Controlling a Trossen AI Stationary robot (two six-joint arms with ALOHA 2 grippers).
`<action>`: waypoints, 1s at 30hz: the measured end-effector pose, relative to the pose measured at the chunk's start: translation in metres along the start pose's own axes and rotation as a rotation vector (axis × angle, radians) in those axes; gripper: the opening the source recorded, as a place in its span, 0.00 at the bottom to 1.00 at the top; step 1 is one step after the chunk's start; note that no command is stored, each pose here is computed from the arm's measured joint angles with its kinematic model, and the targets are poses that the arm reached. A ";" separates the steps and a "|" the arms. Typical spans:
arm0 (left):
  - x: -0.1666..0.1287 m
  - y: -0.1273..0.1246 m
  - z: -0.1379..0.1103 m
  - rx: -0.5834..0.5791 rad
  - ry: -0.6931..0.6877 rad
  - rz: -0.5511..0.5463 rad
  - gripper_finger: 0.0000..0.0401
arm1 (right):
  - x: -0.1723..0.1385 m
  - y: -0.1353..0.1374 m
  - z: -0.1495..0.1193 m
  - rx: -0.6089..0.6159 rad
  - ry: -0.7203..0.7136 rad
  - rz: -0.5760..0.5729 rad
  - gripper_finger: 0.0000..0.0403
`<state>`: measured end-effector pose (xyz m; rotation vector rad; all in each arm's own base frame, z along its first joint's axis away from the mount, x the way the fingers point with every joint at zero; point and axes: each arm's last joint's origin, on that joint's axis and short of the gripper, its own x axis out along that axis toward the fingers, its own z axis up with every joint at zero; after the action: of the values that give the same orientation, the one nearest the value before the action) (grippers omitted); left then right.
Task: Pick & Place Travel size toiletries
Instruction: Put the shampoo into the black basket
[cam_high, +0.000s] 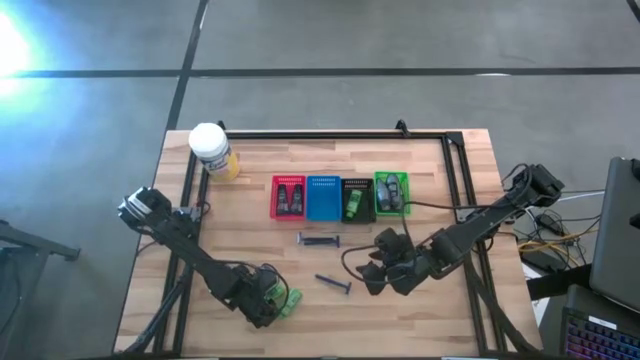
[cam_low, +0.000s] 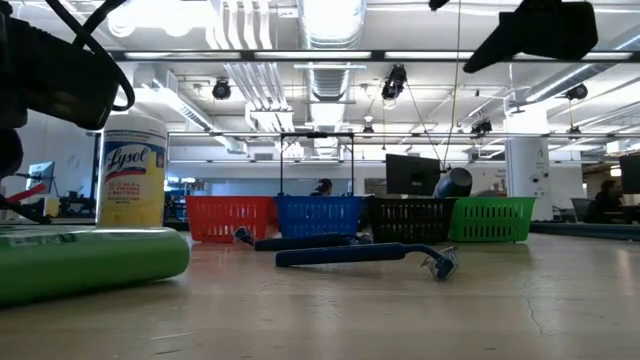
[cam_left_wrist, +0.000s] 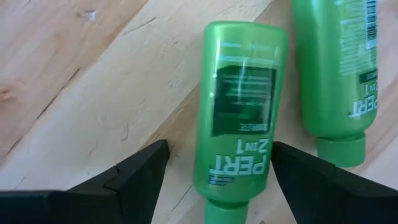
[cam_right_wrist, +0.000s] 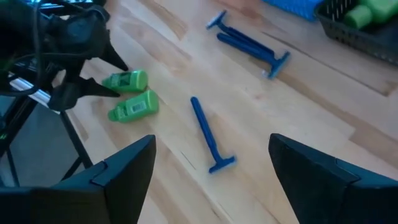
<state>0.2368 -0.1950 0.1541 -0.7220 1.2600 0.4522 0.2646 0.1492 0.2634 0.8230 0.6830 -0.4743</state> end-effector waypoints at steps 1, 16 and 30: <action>0.000 0.000 0.000 0.003 0.000 0.001 0.74 | 0.000 0.001 0.001 -0.004 -0.009 0.002 0.74; 0.001 0.003 0.000 0.121 -0.006 0.023 0.48 | 0.000 0.001 0.001 0.029 -0.013 0.004 0.65; -0.022 -0.010 0.011 0.243 -0.260 -0.020 0.39 | 0.010 0.008 -0.003 0.224 -0.001 0.171 0.63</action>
<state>0.2454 -0.1928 0.1790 -0.4534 1.0393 0.3561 0.2756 0.1547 0.2589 1.0828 0.5588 -0.4005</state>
